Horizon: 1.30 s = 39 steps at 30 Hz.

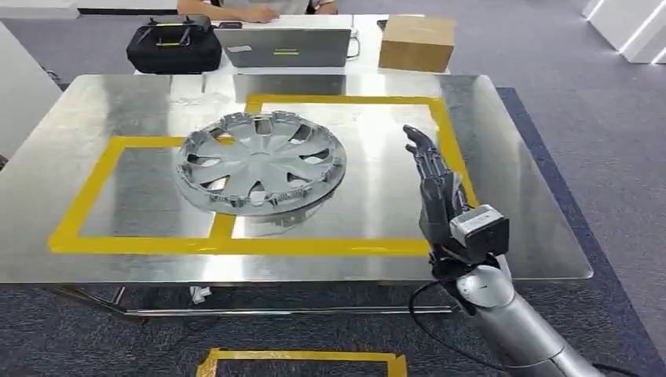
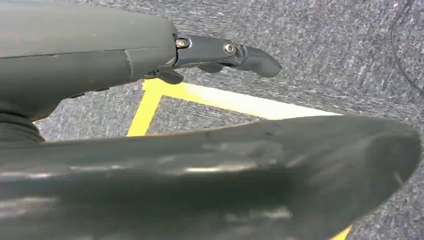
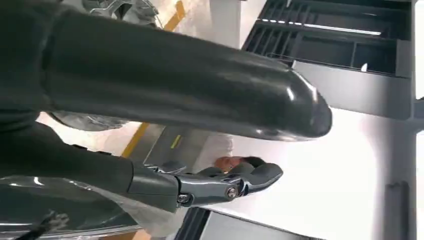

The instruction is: Take the parts from the cabinet and place them on the table.

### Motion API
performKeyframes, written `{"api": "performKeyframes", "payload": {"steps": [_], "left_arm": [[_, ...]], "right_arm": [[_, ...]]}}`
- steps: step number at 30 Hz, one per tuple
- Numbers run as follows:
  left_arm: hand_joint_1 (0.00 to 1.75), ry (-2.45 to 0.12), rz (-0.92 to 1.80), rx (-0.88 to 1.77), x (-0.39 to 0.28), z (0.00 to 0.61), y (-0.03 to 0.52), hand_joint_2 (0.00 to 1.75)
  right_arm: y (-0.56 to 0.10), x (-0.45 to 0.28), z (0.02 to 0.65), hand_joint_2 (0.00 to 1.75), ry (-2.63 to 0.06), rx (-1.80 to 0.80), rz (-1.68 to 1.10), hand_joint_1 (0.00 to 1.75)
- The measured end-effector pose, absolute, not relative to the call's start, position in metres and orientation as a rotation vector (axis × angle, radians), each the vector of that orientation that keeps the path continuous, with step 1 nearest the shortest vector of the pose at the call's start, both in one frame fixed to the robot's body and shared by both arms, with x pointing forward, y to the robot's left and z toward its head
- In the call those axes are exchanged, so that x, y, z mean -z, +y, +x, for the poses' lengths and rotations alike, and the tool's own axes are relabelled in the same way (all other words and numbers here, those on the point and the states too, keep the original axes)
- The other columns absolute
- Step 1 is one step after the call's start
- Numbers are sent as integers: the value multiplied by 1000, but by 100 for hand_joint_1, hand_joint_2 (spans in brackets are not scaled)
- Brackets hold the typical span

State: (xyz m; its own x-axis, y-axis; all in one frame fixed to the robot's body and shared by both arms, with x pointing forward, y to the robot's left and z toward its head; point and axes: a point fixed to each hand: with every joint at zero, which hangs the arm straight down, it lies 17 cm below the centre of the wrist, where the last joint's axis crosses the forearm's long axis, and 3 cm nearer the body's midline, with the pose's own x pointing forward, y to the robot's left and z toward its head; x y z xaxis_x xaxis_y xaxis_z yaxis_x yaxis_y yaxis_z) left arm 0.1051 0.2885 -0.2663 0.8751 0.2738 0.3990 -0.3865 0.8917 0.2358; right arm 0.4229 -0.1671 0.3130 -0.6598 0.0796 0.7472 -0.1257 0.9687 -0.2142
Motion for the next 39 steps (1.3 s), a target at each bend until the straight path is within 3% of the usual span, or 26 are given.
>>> {"api": "performKeyframes", "payload": {"steps": [39], "left_arm": [[0,-368,297,-334,267,106,284,0]], "right_arm": [[-176,-324,423,0,-2298,-284,-36,0]]}}
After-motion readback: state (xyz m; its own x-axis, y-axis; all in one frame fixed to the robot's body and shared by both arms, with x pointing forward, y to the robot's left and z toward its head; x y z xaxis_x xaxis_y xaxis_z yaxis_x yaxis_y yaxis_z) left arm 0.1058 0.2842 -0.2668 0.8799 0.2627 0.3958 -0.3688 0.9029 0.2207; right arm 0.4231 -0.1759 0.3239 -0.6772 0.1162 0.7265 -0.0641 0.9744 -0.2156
